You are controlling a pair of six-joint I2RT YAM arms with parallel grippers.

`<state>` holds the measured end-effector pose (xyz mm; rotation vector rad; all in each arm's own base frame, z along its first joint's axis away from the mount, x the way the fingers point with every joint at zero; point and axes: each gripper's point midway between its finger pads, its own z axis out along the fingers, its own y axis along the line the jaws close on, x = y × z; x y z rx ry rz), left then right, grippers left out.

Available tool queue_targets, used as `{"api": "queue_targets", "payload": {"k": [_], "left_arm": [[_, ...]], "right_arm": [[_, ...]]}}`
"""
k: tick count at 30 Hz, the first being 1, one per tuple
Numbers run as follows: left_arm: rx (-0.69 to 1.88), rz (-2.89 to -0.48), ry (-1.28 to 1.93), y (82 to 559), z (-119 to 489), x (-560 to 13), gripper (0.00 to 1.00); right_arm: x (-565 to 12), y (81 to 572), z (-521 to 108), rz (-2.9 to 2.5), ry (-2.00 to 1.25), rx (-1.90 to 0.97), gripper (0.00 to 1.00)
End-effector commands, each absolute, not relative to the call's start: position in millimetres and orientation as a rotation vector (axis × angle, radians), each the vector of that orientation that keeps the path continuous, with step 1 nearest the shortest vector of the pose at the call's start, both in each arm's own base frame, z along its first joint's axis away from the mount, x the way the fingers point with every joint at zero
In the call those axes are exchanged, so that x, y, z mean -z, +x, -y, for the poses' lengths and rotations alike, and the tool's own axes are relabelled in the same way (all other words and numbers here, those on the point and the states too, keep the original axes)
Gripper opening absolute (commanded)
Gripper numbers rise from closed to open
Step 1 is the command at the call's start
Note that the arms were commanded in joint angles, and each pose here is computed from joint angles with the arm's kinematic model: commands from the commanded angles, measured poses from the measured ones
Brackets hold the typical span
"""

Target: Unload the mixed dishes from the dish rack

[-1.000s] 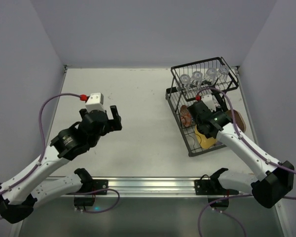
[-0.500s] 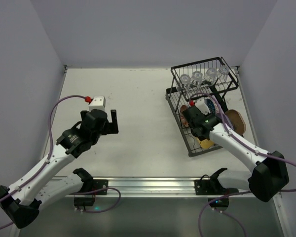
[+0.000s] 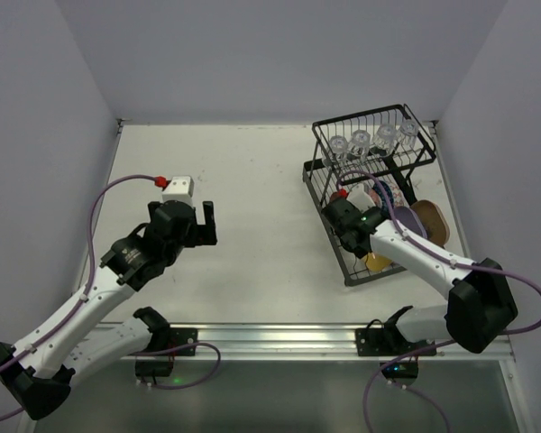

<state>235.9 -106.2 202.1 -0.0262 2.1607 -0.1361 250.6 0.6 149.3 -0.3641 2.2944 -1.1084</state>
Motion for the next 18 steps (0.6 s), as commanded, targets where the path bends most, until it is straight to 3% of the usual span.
{"api": "queue_targets", "payload": {"k": [1,3,18], "left_arm": [[0.155,-2.12,-0.012,239.3,107.3,-210.7,1.0],[0.154,-2.122,-0.009,239.4,107.6,-209.9,1.0],[0.167,-2.108,-0.007,238.7,108.1,-213.5,1.0]], "right_arm": [[-168.2,258.1,0.4,-2.22,-0.266,1.137,0.06],[-171.5,257.9,1.2,-2.21,-0.249,1.138,0.0],[-192.2,254.7,11.8,-2.092,-0.246,1.215,0.0]]}}
